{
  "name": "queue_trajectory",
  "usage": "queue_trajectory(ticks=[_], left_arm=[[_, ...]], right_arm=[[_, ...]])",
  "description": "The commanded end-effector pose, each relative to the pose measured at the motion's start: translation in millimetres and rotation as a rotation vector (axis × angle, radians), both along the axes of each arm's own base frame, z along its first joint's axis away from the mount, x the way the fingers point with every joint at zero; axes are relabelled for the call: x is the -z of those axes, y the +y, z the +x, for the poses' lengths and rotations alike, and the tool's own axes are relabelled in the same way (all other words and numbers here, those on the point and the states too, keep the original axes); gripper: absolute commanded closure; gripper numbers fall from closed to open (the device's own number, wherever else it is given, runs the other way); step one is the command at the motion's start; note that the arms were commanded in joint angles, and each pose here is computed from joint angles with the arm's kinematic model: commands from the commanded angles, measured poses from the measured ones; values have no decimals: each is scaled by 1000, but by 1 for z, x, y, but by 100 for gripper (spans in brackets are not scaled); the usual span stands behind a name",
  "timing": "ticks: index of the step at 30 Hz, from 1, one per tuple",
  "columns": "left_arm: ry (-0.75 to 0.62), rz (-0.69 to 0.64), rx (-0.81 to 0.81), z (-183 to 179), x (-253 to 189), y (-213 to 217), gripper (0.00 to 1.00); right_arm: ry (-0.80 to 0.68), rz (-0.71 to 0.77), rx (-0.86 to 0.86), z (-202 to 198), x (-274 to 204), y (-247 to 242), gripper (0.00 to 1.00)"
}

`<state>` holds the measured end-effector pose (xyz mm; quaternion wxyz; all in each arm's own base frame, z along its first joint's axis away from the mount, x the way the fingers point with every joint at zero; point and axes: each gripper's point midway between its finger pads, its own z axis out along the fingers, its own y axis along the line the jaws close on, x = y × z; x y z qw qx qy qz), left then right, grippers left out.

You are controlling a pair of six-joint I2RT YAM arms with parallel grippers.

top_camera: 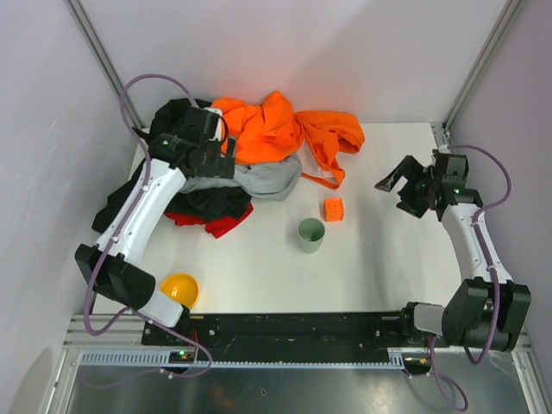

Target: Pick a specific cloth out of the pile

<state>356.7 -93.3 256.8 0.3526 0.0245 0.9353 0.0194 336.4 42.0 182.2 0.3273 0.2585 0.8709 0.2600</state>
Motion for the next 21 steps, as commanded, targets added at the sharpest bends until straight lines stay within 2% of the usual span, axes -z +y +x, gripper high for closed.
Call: queue_trajectory(ticks=[1,8,15,21], left_arm=[[-1,178,38,-20,-3,14,0],[-12,197,78,-44,0,9,0],[5,238,147,-66,20,4,0],[-1,259,156,-71,43,5,0]], right_arm=[[-56,-100,-65,5,-15,15,1],[-122,-378,-86,-3,-31,30,1],[-118,-435,-75,-13,-33,34,1],[-89,-437,-80,-20,-28,36,1]])
